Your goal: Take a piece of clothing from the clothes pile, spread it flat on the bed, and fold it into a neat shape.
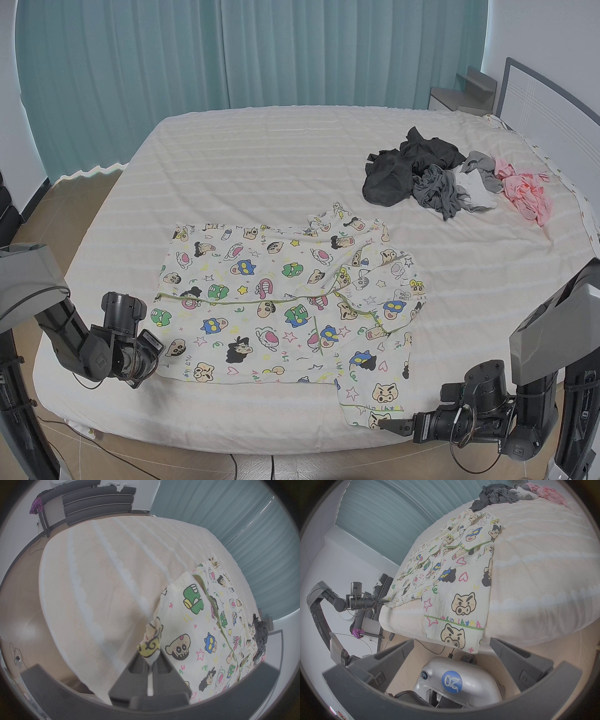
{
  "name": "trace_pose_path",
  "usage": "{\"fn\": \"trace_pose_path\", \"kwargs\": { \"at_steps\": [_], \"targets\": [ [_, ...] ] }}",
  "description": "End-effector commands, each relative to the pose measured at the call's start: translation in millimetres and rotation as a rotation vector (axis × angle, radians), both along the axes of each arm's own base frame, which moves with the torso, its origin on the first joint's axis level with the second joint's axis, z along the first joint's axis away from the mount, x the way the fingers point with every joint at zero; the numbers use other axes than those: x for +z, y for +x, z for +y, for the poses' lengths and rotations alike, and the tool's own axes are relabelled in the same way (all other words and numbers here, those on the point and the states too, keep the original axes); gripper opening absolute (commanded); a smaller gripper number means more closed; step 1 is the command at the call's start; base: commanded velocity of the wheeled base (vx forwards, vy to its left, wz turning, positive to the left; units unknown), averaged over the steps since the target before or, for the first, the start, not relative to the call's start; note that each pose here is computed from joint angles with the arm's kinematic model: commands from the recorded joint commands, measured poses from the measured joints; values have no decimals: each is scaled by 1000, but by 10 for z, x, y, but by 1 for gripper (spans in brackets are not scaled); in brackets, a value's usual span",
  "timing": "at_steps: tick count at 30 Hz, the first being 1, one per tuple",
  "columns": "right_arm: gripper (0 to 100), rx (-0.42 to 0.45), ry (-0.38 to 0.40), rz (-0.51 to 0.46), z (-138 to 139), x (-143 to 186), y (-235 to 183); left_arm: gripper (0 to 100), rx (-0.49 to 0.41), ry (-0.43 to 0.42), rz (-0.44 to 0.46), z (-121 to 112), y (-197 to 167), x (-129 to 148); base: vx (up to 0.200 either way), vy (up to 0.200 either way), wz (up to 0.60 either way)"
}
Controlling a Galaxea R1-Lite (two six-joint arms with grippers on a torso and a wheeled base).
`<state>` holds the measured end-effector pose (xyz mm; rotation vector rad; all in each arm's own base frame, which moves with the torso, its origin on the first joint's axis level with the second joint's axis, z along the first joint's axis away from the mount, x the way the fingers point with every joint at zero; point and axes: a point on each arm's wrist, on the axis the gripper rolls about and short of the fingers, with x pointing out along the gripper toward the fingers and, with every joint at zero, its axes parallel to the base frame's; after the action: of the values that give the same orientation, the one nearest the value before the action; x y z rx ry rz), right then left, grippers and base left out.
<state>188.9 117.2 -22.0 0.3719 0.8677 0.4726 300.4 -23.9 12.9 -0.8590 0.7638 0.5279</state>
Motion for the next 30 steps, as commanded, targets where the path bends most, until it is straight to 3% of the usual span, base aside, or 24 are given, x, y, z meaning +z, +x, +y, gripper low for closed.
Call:
{"fn": "trace_pose_path", "kwargs": {
  "at_steps": [1,12,30],
  "targets": [
    [100,9,11,-6,60,-74,74,0,-18,6,-36,-3,-163,183,0,0,0],
    [100,22,12,11,141,-175,188,0,-17,1,-94,8,-231,368,0,0,0],
    [100,-11,-20,55,98,-143,259,0,-20,-5,-92,6,-267,374,0,0,0]
  ]
}}
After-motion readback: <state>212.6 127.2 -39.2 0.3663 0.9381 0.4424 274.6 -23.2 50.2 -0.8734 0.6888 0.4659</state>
